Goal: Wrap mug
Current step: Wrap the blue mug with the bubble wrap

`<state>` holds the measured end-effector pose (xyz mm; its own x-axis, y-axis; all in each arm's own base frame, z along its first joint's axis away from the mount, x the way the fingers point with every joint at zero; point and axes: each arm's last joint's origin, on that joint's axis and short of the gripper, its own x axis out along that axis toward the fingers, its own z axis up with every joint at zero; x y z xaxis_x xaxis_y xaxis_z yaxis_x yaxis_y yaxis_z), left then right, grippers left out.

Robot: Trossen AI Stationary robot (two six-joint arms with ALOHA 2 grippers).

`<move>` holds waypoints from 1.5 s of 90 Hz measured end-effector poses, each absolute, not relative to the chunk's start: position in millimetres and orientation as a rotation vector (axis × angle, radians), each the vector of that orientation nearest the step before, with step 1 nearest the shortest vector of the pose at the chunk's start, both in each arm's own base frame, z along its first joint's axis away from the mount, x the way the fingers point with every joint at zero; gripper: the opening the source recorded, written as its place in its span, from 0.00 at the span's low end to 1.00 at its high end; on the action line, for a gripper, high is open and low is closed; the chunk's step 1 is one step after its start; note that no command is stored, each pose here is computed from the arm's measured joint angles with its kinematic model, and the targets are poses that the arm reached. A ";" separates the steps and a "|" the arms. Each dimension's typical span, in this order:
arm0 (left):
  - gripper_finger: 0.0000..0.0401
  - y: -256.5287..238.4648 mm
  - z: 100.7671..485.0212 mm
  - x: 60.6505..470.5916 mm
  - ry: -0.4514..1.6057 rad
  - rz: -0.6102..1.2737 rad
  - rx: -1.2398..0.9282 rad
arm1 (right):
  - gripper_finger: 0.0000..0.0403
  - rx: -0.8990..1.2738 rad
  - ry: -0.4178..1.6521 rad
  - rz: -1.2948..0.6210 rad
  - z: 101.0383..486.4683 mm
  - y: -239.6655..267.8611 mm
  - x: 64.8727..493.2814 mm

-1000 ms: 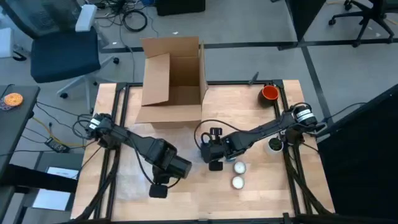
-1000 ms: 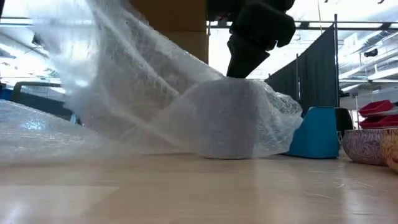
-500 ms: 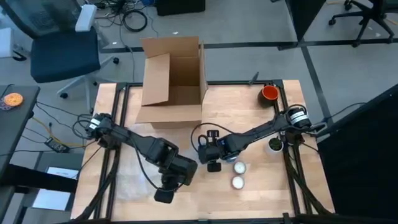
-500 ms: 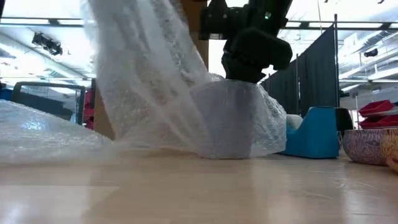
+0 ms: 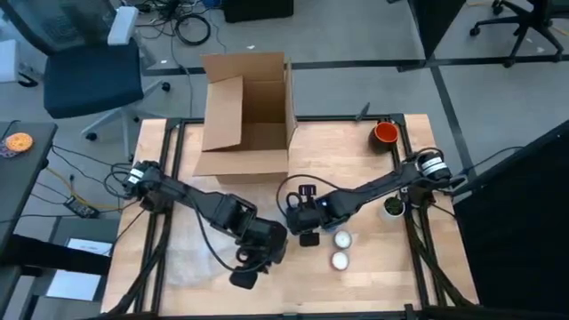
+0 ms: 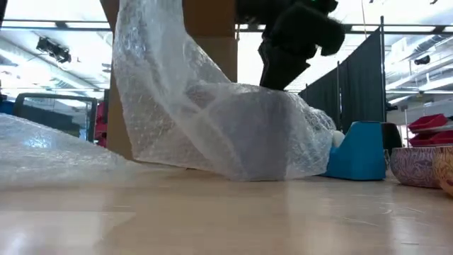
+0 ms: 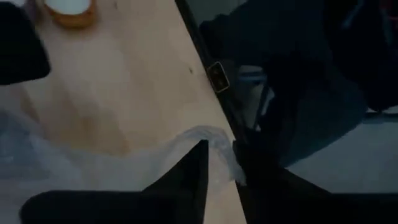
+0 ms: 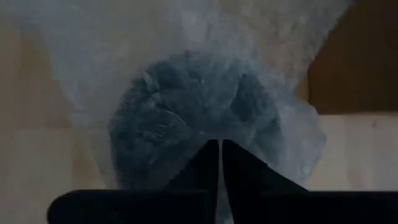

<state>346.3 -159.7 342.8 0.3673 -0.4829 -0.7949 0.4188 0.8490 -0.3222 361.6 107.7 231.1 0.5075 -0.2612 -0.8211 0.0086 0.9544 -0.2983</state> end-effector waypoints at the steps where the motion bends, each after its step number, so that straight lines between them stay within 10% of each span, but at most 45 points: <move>1: 0.08 -159.3 342.9 346.7 1.043 -0.579 -0.070 | 0.00 -0.272 1.024 -0.167 232.5 108.2 360.9; 103: 0.00 -155.4 340.0 342.4 1.051 -0.698 0.077 | 0.00 -0.529 0.804 -0.189 224.6 107.6 395.0; 135: 0.00 -148.6 350.5 342.2 0.948 -0.703 0.195 | 0.00 -0.406 0.435 -0.186 224.5 94.5 357.8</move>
